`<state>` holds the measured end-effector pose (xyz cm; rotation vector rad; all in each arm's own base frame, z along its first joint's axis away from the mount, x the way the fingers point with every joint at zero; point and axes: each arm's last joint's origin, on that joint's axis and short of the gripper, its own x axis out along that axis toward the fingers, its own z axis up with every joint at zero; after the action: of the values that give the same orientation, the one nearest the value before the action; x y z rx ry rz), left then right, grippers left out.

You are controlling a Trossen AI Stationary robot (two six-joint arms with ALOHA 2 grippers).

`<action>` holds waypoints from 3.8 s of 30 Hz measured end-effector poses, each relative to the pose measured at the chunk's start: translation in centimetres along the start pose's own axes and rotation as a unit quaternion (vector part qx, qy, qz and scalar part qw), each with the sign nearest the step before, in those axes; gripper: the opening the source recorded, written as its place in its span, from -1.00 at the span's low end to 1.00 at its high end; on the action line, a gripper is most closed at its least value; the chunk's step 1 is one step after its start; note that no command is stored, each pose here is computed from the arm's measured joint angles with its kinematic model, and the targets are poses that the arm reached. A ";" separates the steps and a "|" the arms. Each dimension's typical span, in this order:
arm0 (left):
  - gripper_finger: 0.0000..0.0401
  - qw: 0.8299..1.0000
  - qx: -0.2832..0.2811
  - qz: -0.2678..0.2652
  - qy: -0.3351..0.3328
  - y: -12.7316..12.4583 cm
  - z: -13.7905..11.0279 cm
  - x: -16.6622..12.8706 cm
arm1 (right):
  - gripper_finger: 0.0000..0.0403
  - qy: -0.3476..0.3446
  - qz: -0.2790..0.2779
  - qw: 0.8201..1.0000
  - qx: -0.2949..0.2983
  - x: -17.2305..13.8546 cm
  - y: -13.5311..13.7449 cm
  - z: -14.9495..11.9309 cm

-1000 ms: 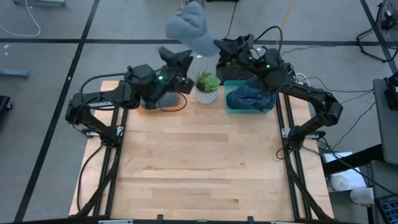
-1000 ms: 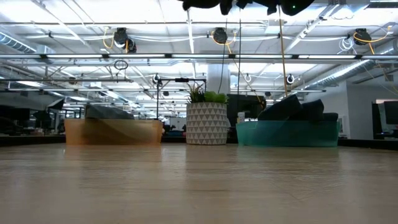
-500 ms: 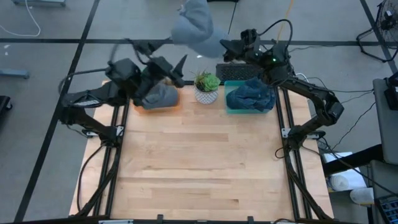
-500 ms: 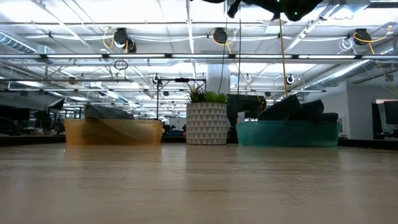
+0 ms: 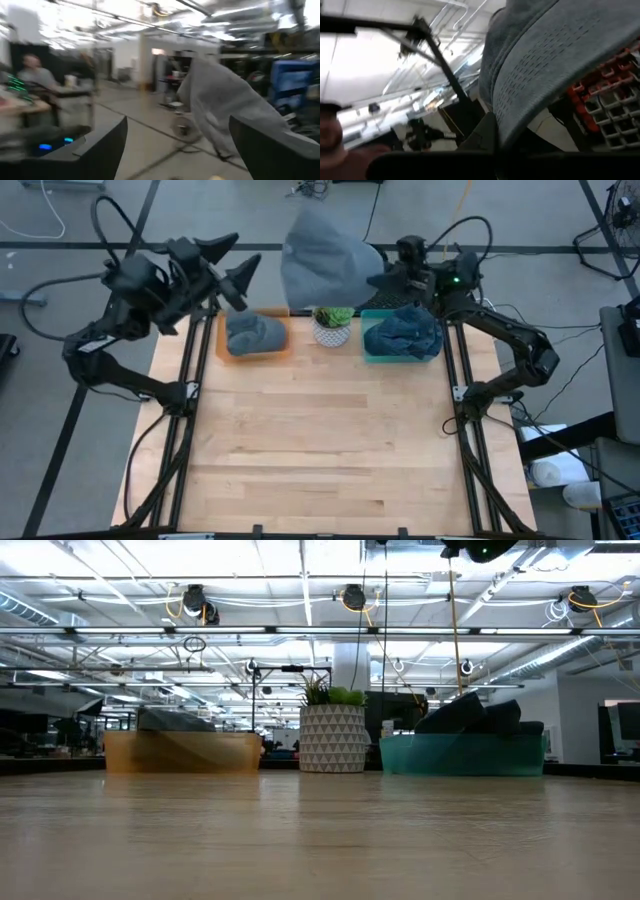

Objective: Pick & Place hat
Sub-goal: Put the gray cap into the orange bin

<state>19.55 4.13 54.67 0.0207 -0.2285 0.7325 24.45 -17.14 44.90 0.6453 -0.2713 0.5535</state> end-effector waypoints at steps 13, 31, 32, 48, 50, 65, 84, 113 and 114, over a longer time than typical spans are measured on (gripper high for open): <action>0.77 0.966 -0.159 -0.193 0.072 3.0 -0.1 -1.0 | -1.00 0.037 0.047 0.980 -0.189 -0.3 5.4 0.5; 0.77 0.940 -0.153 -0.248 0.179 7.7 -0.8 -3.5 | -1.00 0.071 -0.083 0.953 -0.282 -3.1 8.7 0.2; 0.77 0.941 -0.153 -0.245 0.179 7.8 -0.8 -3.5 | -1.00 0.066 -0.090 0.952 -0.284 -3.1 8.8 0.2; 0.77 0.933 -0.179 -0.263 0.169 8.3 -1.8 0.7 | -1.00 0.059 -0.095 0.957 -0.267 0.1 6.8 -1.9; 0.77 0.930 -0.182 -0.266 0.174 8.3 -2.2 1.4 | -1.00 0.065 -0.090 0.958 -0.263 0.5 6.4 -2.2; 0.77 0.900 -0.202 -0.339 0.183 6.4 -3.9 5.0 | -1.00 0.075 -0.079 0.960 -0.258 1.2 6.1 -2.7; 0.74 0.877 -0.206 -0.397 0.177 2.6 -5.9 7.9 | -1.00 0.088 -0.088 0.963 -0.238 1.2 5.1 -3.1; -0.91 0.864 -0.226 -0.428 0.140 2.5 -4.5 7.5 | -0.86 0.090 -0.093 0.964 -0.232 1.2 5.0 -3.1; -0.91 0.864 -0.229 -0.428 0.134 2.8 -4.1 7.3 | -0.82 0.089 -0.093 0.966 -0.224 1.2 5.0 -3.1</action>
<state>23.81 11.41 52.02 -0.4114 -0.0991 -0.2264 22.83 -11.34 45.43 0.1772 -0.1548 0.3484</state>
